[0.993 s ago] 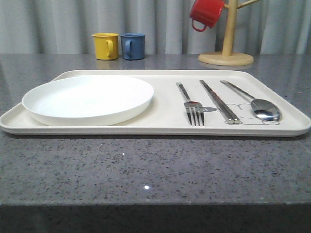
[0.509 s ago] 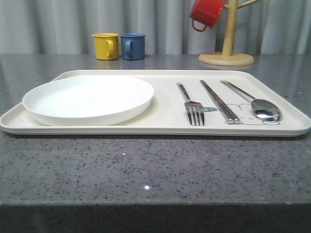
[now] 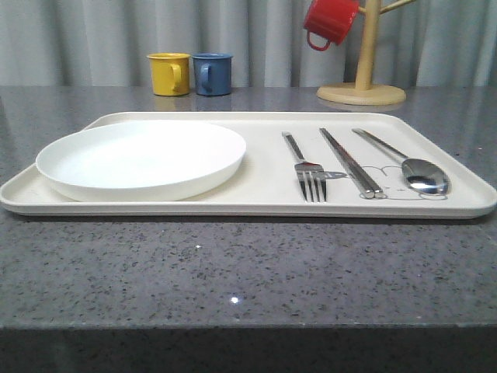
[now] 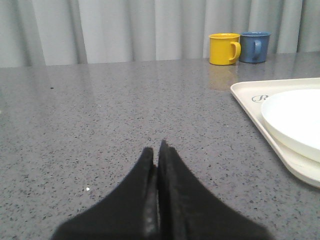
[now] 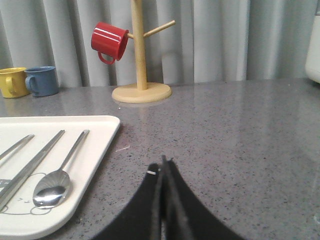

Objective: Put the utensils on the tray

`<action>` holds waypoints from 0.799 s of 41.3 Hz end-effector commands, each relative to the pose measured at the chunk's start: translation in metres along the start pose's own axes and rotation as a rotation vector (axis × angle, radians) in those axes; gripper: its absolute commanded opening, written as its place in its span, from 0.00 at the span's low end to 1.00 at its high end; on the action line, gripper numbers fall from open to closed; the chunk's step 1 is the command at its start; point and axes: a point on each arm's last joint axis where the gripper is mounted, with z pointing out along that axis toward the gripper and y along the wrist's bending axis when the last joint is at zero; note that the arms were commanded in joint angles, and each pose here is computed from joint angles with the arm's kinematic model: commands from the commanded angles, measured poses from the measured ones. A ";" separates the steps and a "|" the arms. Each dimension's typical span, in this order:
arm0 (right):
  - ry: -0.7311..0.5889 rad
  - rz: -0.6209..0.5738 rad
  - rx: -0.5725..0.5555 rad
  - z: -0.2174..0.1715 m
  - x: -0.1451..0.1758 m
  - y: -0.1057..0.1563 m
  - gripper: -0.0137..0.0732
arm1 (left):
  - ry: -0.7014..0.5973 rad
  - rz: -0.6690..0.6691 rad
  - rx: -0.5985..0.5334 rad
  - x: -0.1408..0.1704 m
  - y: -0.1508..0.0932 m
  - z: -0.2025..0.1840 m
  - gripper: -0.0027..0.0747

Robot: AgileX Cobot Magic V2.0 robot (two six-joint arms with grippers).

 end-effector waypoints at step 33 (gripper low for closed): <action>-0.116 -0.024 -0.001 -0.002 -0.010 0.000 0.08 | -0.112 -0.018 0.001 -0.010 0.000 -0.002 0.01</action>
